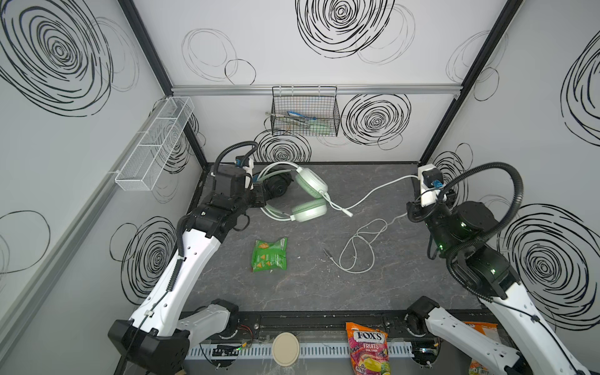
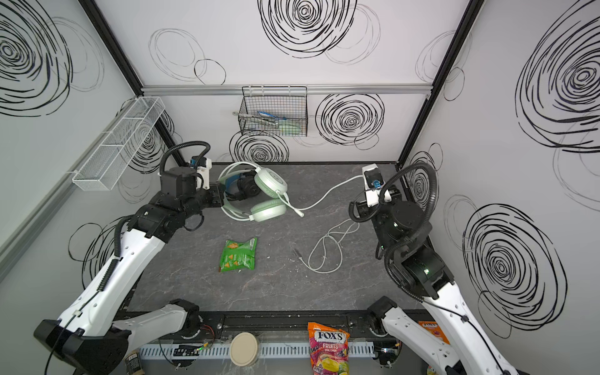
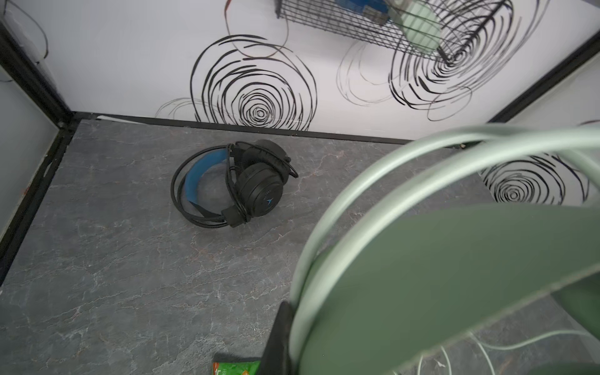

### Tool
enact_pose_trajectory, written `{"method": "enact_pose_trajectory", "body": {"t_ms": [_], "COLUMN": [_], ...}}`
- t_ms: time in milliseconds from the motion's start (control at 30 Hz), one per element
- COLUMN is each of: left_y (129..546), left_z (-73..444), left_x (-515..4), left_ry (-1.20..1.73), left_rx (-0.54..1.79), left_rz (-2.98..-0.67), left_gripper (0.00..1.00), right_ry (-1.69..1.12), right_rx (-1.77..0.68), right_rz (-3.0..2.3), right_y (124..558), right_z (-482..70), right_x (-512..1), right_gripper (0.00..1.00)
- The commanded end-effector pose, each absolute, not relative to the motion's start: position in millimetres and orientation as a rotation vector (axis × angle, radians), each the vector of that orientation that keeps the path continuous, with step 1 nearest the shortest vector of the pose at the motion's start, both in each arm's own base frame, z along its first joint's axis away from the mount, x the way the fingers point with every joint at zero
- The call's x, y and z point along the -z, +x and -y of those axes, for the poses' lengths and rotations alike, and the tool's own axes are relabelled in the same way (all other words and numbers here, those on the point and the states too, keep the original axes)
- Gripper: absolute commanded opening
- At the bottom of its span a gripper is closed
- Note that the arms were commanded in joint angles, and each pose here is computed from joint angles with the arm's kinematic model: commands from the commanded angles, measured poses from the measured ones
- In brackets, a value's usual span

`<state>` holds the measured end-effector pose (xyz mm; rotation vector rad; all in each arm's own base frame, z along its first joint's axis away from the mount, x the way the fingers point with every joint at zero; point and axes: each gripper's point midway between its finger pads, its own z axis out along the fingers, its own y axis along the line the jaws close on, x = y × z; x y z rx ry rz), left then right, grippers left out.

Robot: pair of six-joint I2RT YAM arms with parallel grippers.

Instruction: Wrap the headphones

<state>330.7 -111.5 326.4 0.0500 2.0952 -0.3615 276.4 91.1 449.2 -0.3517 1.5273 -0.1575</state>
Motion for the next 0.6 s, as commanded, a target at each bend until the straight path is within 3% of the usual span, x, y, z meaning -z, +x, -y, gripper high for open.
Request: {"method": "enact_pose_trajectory", "body": {"t_ms": [0,167,567], "left_y": [312,292,308], "left_z": [139,149,172], "left_x": [-388,-364,-323], "left_ry": [0.209,0.291,0.357], "left_rx": [0.425,0.371,0.442], "left_rz": [-1.847,-1.903,-1.996], "left_gripper": [0.0,0.0,0.0], "right_ry": [-0.304,-0.409,-0.789], "right_rx": [0.108,0.031,-0.129], "right_rz": [-1.567,-1.509,-1.1], "right_y": [296,305,220], "right_z": [-96,-125,-204], "right_x": [-457,-477,-547], "right_gripper": [0.0,0.0,0.0]}}
